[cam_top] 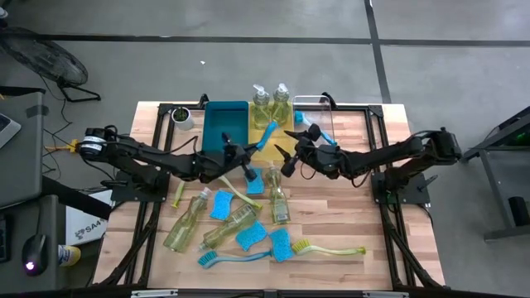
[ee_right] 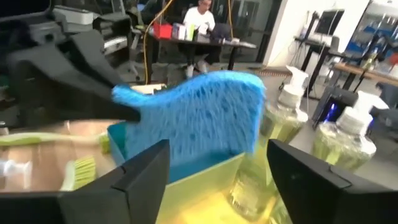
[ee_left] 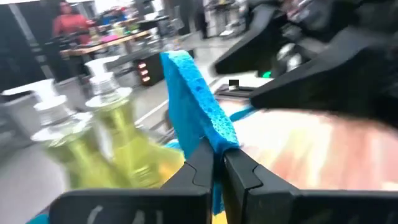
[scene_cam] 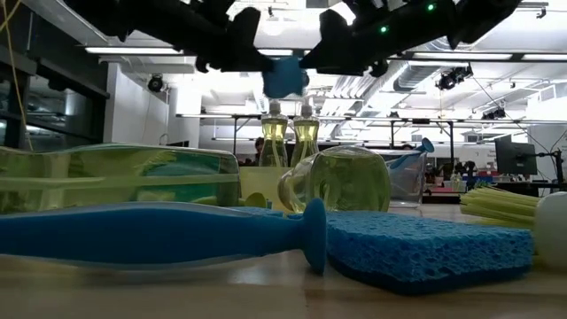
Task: Pick & Place Kitchen Sink Supplies
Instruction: Put the blue sponge into the blue bin
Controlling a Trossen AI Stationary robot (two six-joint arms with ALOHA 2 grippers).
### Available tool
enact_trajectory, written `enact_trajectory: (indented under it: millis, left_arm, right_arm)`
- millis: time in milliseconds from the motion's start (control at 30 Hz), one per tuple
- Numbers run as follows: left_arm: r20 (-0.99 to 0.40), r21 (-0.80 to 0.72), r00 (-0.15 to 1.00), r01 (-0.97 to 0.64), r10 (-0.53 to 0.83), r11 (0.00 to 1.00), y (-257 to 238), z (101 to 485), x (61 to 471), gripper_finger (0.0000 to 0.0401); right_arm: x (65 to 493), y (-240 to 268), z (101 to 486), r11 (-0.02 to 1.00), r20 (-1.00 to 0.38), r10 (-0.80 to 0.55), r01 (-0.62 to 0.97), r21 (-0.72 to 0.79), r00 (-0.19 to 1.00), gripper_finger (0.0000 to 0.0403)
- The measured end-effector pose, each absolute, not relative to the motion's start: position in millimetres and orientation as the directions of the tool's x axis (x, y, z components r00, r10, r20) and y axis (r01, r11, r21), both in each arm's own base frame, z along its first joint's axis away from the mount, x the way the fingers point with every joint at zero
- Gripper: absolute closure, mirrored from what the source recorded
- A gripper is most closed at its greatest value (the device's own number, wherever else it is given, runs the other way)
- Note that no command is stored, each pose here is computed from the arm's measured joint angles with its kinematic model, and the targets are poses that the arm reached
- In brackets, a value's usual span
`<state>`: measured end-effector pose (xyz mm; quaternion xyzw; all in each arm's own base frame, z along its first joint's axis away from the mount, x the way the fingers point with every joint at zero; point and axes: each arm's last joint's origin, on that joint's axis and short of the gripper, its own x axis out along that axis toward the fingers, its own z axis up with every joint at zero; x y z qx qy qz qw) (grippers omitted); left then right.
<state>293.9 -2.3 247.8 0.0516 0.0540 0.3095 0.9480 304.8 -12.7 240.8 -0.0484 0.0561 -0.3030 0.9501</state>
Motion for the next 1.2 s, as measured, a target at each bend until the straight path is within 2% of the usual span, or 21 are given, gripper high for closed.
enact_trajectory:
  millis: [367, 467, 900, 1200]
  left_arm:
    - [-0.177, 0.277, 0.560, -0.760, 0.809, 0.587, 5, 239, 274, 0.0400]
    - [-0.205, 0.267, 0.496, -0.801, 0.844, 0.536, 10, 233, 270, 0.0400]
    - [-0.418, 0.082, 0.382, -0.888, 0.824, 0.453, 91, 208, 258, 0.0400]
    - [-0.432, 0.021, 0.432, -0.873, 0.791, 0.488, 125, 187, 265, 0.0400]
  right_arm:
    - [288, -12, 245, 0.841, -0.201, -0.540, 0.535, -0.082, 0.817, 0.0130]
    - [288, -12, 243, 0.846, -0.220, -0.529, 0.529, -0.067, 0.819, 0.0130]
    - [288, -11, 243, 0.849, -0.230, -0.524, 0.525, -0.061, 0.820, 0.0130]
    - [288, -12, 243, 0.849, -0.229, -0.525, 0.524, -0.070, 0.820, 0.0130]
